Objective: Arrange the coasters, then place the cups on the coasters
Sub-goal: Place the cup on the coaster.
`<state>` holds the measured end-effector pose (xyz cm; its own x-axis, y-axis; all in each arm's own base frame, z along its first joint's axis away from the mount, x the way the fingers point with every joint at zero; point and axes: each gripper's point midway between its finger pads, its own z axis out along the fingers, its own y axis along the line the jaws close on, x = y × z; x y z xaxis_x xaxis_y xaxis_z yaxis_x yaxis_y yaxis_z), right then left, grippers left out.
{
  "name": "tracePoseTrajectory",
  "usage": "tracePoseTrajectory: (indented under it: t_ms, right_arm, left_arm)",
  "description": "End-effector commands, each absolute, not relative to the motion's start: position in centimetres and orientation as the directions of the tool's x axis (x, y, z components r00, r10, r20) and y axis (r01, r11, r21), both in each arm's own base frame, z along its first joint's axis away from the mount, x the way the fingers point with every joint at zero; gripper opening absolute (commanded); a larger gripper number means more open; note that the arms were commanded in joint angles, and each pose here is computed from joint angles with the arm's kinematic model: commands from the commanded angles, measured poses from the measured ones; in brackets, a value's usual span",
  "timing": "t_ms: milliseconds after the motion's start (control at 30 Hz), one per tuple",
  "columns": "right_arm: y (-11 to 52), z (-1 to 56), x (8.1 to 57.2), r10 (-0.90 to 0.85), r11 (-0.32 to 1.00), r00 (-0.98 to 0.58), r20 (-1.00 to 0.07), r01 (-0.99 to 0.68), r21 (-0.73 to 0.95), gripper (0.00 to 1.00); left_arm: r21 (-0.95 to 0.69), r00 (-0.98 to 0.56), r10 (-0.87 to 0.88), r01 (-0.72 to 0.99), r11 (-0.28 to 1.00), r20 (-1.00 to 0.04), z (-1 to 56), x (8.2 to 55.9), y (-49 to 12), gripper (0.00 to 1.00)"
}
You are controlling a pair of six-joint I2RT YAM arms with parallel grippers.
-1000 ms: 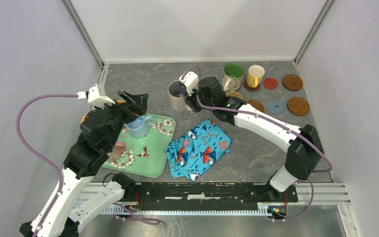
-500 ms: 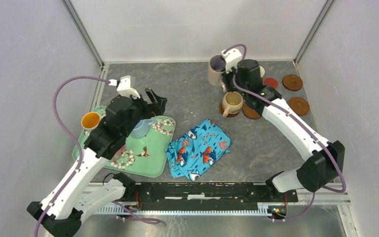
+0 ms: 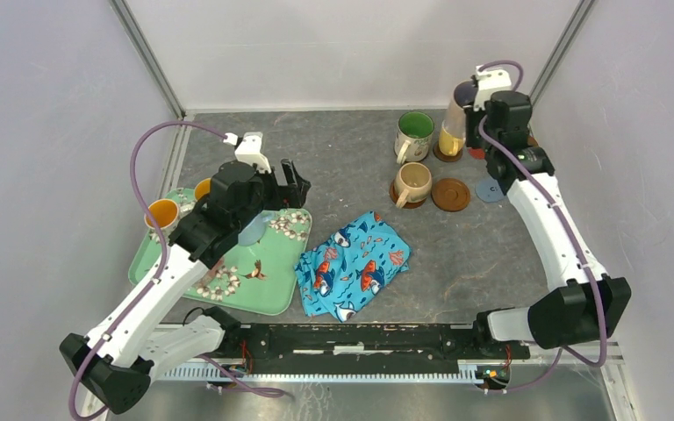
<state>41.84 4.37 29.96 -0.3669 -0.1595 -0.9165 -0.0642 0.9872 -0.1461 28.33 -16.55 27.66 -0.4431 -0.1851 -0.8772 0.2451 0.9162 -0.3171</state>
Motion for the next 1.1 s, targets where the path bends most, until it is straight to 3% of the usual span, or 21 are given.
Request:
tracePoseTrajectory:
  t_ms: [0, 600, 1067]
  right_arm:
    - [0.6, 39.1, 42.1, -0.071, 0.993, -0.132, -0.989, 0.085, -0.083, 0.00]
    - [-10.9, 32.6, 48.1, 0.049, 0.915, -0.174, -0.984, 0.403, -0.025, 0.00]
    - [-17.0, 27.5, 54.0, 0.088, 0.881, -0.177, -0.980, 0.473, -0.007, 0.00]
  left_arm:
    - [-0.245, -0.383, -0.117, 0.306, 0.920, -0.916, 28.1, 29.0, -16.9, 1.00]
    - [-0.182, -0.347, -0.079, 0.275, 0.944, -0.934, 25.5, 29.0, -15.3, 1.00]
    - [-0.172, -0.342, -0.074, 0.269, 0.948, -0.937, 25.4, 28.9, -15.1, 1.00]
